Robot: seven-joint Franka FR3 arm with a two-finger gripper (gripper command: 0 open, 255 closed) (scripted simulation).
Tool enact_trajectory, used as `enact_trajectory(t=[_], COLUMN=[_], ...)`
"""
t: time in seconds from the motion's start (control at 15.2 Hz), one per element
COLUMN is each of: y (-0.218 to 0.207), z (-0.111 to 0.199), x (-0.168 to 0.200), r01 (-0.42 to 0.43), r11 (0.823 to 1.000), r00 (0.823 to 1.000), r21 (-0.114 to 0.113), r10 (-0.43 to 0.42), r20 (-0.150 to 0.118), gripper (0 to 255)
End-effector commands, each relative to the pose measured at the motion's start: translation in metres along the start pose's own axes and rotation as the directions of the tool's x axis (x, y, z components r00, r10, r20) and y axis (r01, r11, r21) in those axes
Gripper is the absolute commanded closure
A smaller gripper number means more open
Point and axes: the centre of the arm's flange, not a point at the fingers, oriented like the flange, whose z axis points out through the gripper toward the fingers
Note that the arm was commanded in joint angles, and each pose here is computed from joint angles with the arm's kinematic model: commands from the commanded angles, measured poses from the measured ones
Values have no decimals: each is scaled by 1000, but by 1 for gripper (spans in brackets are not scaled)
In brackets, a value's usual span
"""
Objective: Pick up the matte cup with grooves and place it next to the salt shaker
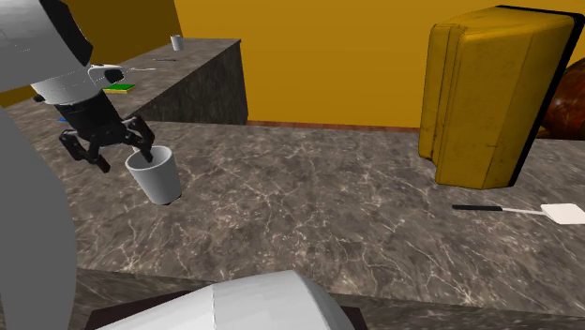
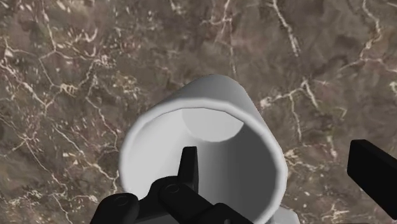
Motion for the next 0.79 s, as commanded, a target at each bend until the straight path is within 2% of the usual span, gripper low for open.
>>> enact_trajectory(t=[0.0,0.26,0.73], y=[0,0,0], z=[0,-50,-50], x=[0,0,0], r01=[0,0,0], r11=[1000,1000,1000], r00=[1000,1000,1000], r21=[0,0,0], r10=[0,0,0], r20=[0,0,0], gripper=[0,0,0])
